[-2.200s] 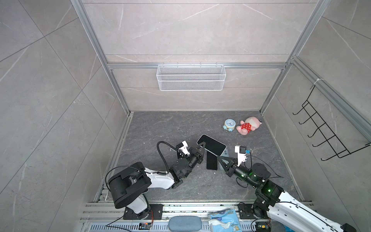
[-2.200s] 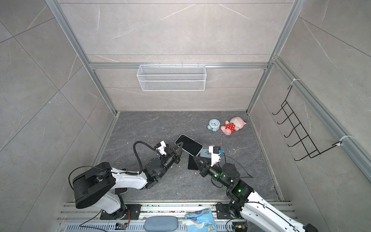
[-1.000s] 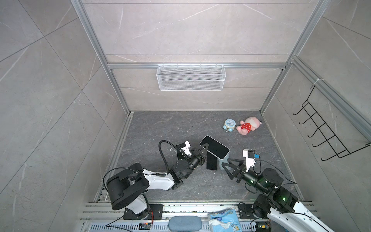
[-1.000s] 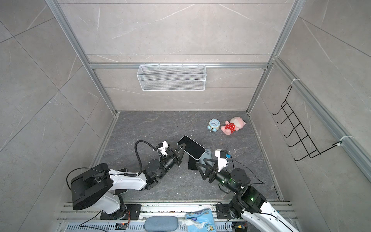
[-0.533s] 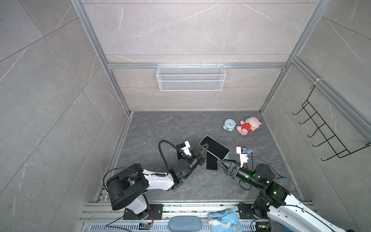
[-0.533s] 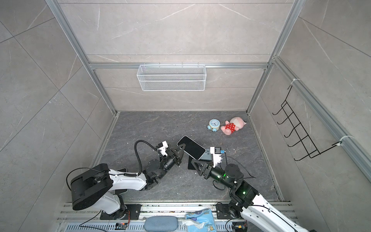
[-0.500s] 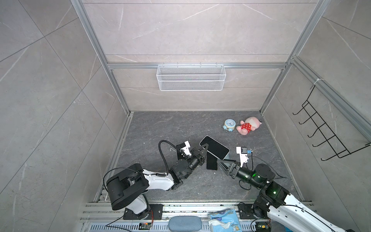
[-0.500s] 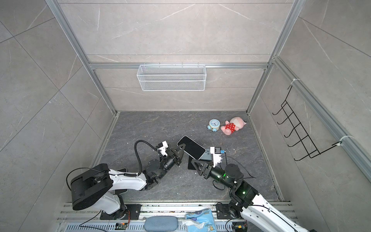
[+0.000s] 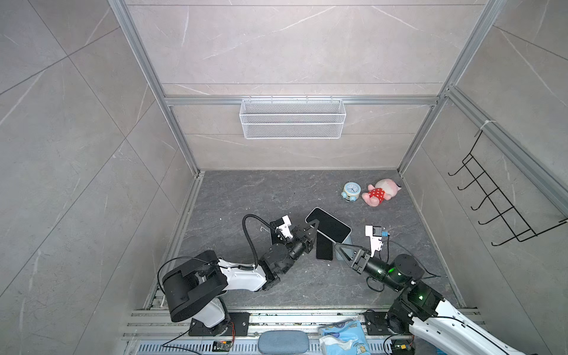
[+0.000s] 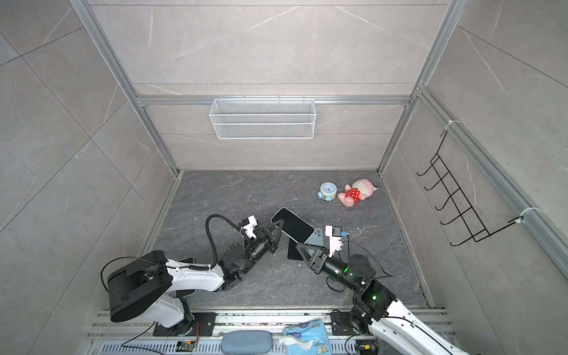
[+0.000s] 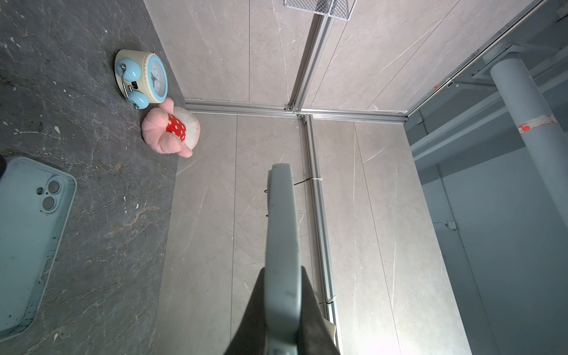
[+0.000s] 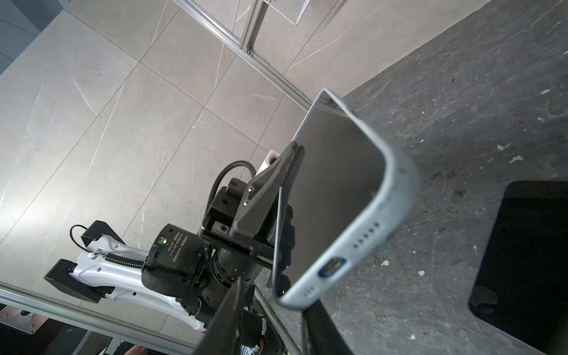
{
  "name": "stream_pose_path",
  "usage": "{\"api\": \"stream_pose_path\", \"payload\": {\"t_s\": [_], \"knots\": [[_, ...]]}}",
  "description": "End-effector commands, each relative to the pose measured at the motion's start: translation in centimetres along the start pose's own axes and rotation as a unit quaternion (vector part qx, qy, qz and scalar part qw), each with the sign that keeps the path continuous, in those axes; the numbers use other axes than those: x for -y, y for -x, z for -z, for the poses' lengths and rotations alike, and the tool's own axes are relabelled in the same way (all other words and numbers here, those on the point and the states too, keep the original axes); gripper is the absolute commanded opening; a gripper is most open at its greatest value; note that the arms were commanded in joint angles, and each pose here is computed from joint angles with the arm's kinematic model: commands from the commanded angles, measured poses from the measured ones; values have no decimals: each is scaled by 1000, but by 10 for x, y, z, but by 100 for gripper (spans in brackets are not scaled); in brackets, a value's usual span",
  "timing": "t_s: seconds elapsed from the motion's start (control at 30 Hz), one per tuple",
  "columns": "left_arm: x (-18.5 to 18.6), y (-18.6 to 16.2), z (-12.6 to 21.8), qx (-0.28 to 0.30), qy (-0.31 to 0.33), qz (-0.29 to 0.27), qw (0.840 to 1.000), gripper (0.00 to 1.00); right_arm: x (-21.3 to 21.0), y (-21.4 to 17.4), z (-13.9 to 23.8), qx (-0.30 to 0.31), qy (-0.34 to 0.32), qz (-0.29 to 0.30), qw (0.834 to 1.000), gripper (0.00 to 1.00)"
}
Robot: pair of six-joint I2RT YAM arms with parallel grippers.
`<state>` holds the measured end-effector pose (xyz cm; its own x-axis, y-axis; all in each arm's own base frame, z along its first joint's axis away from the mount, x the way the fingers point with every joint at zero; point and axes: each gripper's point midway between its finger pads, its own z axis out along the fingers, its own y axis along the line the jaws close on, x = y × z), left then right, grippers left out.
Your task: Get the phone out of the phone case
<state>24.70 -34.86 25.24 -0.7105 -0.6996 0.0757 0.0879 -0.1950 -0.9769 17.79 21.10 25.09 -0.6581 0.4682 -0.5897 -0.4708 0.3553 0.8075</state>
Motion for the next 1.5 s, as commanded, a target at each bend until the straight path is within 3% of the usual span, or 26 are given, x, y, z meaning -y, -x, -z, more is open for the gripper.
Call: {"api": "stream_pose_path", "payload": {"t_s": [0.0,0.4,0.57,0.63,0.73,0.87,1.27,1.47], "knots": [[43,3,2,8,-70,6,998,0,-6,8,0,20,15,-4,1000,29],[41,1,3,5,-68,1,998,0,-1,6,-1,21,10,-5,1000,9],[41,2,5,6,-68,-4,998,0,-1,6,0,25,14,-4,1000,7],[41,2,6,6,-67,-3,998,0,-1,7,1,28,14,-6,999,12],[41,2,6,7,-67,-5,998,0,-2,9,2,33,18,-14,999,38],[41,1,7,5,-67,-5,998,0,-1,10,1,37,17,-22,999,41],[41,-1,7,3,-67,-10,998,0,-1,11,-5,39,25,-37,998,28],[41,-1,7,4,-67,-10,998,0,3,9,-5,38,22,-35,998,11]]}}
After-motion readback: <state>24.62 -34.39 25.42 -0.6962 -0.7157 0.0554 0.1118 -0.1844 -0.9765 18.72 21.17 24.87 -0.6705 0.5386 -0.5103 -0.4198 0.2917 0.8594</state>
